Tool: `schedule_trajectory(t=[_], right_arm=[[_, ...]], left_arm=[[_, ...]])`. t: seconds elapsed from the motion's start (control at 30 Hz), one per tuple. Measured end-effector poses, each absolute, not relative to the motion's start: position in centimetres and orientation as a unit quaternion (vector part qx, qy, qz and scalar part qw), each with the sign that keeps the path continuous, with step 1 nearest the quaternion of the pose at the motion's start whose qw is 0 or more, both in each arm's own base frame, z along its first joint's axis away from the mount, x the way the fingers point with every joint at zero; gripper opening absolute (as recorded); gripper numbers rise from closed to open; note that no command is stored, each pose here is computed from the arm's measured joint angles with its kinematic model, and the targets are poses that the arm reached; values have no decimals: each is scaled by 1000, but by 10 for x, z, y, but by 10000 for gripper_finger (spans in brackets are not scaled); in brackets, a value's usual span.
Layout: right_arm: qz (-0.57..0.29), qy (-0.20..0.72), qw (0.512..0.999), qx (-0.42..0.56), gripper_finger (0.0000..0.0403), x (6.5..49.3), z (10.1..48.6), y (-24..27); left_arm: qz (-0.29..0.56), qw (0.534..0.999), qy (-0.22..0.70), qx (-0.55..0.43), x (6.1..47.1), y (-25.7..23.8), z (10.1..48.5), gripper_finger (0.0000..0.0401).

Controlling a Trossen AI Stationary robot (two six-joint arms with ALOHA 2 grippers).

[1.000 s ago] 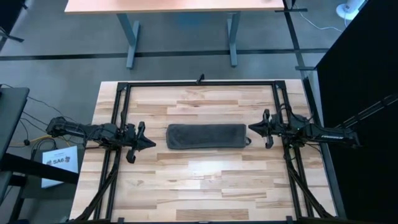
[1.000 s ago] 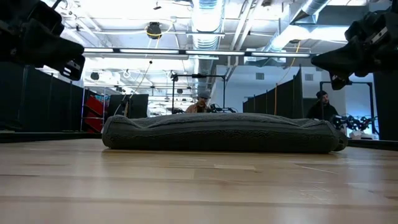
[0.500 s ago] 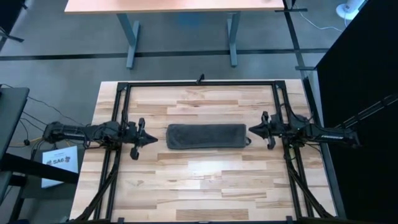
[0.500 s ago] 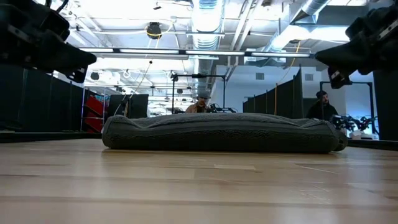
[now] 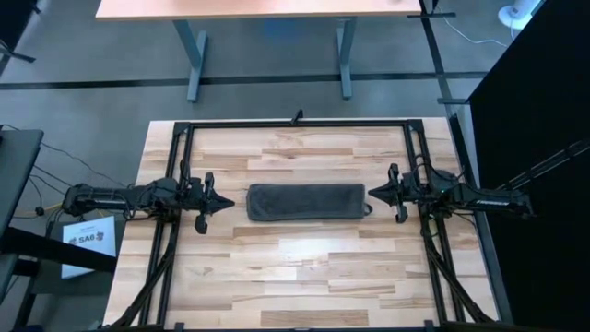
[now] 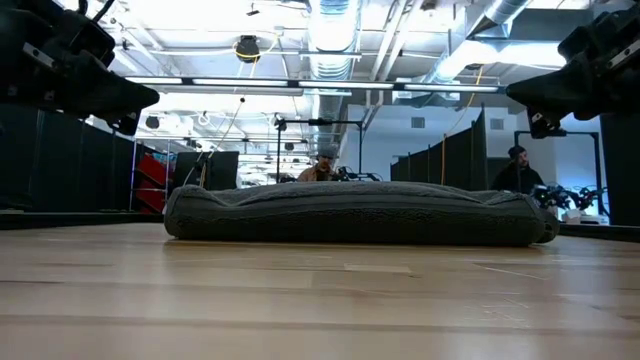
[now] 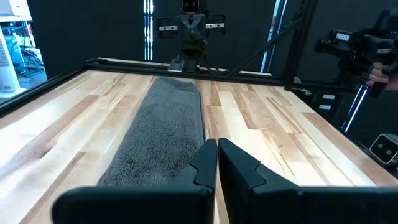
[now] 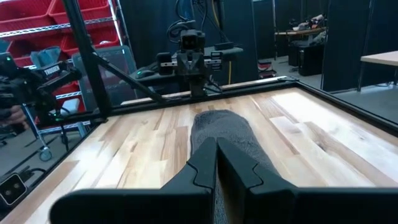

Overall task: Roll towel
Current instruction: Return to Home Position

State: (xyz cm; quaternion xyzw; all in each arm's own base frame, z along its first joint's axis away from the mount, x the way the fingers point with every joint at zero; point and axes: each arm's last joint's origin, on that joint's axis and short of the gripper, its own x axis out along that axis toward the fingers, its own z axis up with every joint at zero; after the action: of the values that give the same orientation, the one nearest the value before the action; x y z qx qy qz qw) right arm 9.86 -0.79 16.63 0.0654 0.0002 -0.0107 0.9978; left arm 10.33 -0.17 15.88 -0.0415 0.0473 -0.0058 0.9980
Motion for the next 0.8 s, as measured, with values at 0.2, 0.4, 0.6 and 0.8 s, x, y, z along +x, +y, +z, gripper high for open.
schedule_trajectory(t=[0.2,0.4,0.6,0.8], right_arm=[[-11,0,998,65,0,99,166,-8],[-11,-3,998,65,0,99,167,-8],[-11,-3,998,65,0,99,167,-8],[-11,-4,998,65,0,99,167,-8]], left_arm=[[-6,998,48,-47,103,-2,159,0],[-5,998,48,-49,103,-2,158,0],[-5,998,48,-50,103,-2,158,0],[-5,998,48,-50,103,-2,158,0]])
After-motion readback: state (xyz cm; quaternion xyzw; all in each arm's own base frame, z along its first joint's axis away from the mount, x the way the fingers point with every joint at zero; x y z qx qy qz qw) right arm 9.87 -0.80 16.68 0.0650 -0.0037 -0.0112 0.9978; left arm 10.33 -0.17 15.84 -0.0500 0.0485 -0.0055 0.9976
